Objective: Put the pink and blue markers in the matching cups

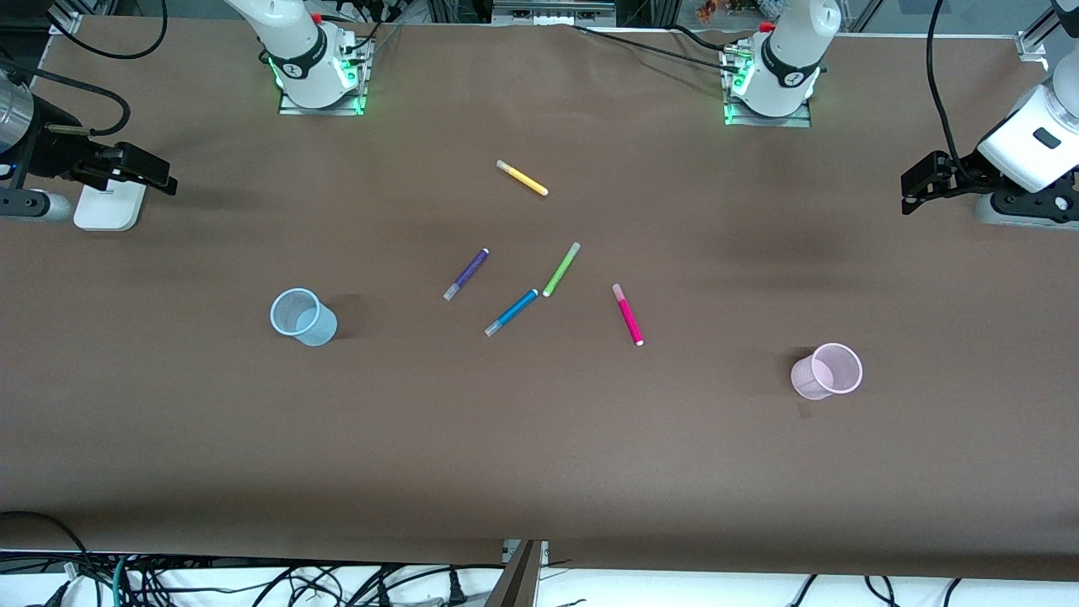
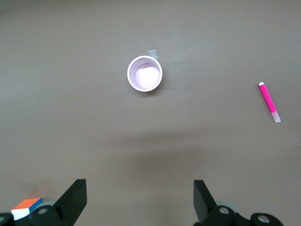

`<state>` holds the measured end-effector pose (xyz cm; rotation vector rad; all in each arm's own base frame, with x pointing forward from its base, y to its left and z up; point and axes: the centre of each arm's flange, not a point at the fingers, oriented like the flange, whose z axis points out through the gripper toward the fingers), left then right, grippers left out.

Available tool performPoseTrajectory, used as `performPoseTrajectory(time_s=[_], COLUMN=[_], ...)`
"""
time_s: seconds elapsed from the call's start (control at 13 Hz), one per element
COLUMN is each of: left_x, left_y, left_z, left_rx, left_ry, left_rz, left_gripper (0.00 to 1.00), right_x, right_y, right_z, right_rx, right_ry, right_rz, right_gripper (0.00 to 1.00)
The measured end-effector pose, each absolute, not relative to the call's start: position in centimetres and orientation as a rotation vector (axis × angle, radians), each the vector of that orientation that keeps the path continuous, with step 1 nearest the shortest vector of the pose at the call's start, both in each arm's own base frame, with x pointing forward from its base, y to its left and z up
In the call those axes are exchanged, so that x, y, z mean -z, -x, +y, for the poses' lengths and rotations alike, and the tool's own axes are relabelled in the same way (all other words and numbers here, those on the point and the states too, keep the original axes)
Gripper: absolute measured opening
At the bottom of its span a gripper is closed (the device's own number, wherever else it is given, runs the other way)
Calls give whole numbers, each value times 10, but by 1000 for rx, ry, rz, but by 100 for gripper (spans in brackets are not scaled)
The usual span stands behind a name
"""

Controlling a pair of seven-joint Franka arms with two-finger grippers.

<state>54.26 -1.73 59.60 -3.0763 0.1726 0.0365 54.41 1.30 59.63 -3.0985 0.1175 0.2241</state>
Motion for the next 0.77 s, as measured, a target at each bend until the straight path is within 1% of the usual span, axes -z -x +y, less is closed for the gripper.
performPoseTrajectory(time_s=[0.77], left_x=[-596], left_y=[-543], left_z=[-17], left_rx=[-36], left_ry=[3076], left_rz=[170], left_gripper=[100], right_x=[-595], right_y=[-544], right_z=[5], right_rx=[-234], right_ry=[3096], right_rz=[161], right_gripper=[100])
